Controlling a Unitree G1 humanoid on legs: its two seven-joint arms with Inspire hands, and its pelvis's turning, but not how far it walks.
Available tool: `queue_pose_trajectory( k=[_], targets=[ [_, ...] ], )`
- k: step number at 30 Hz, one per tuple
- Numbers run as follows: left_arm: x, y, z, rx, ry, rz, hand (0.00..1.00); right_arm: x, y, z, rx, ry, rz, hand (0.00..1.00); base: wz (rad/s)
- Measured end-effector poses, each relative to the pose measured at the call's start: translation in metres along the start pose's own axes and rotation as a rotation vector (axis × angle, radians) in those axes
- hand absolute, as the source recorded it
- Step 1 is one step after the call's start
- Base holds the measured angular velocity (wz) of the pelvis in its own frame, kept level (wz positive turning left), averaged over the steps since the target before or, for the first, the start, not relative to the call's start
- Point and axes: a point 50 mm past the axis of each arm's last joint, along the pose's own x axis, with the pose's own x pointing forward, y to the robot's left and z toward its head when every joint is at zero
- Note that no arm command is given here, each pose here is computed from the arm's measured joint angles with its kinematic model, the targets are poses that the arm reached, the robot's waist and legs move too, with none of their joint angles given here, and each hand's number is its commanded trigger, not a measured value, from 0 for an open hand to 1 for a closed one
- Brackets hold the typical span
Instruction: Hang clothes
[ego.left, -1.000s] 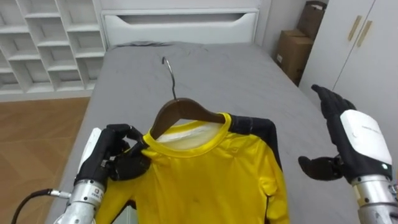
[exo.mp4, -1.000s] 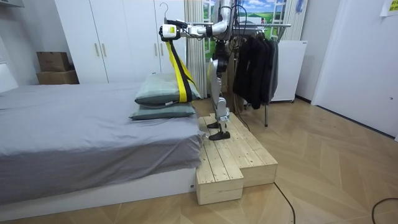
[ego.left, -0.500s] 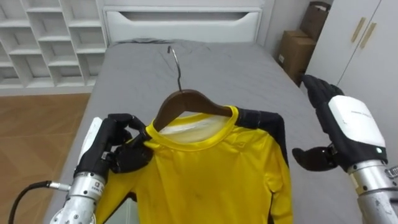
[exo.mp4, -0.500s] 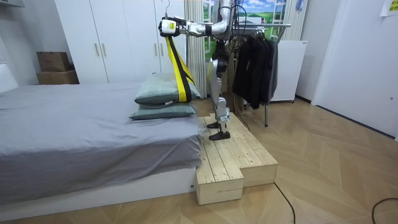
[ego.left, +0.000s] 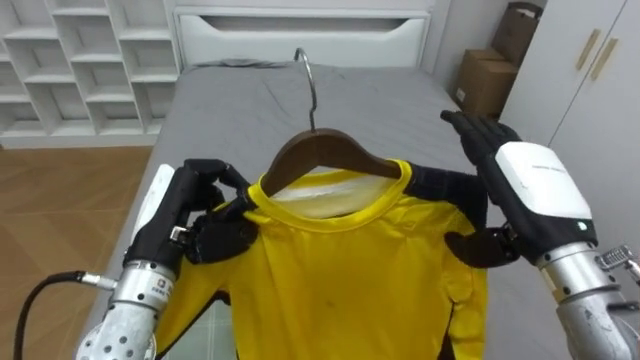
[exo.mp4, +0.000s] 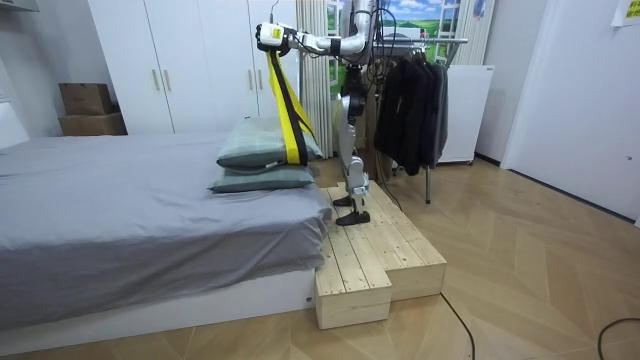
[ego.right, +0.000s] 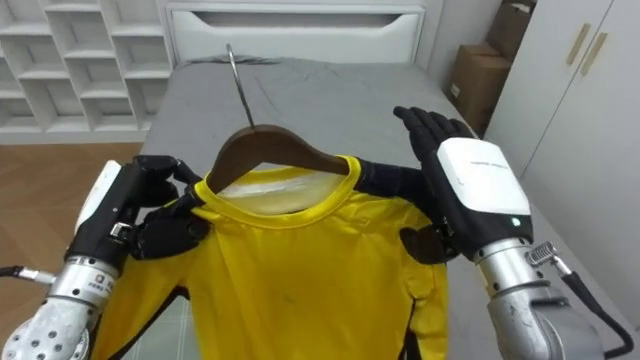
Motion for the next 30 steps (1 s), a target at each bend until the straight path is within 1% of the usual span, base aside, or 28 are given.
queue_pose_trajectory(
  k=[6, 14, 19, 30],
  targets=[
    [0.001, -0.004, 0.012, -0.004, -0.052, -0.038, 1.0, 0.0, 0.006, 0.005, 0.005, -0.018, 0.048, 0.0, 0.05],
    [0.001, -0.004, 0.013, -0.001, -0.056, -0.057, 1.0, 0.001, 0.006, 0.005, 0.008, -0.019, 0.059, 0.0, 0.0],
    [0.001, -0.001, 0.019, 0.017, -0.085, -0.076, 1.0, 0.002, 0.006, 0.005, 0.007, -0.022, 0.06, 0.0, 0.0],
    [0.001, 0.0, 0.022, 0.02, -0.098, -0.076, 1.0, 0.005, 0.003, 0.006, 0.005, -0.026, 0.053, 0.0, 0.0]
  ],
)
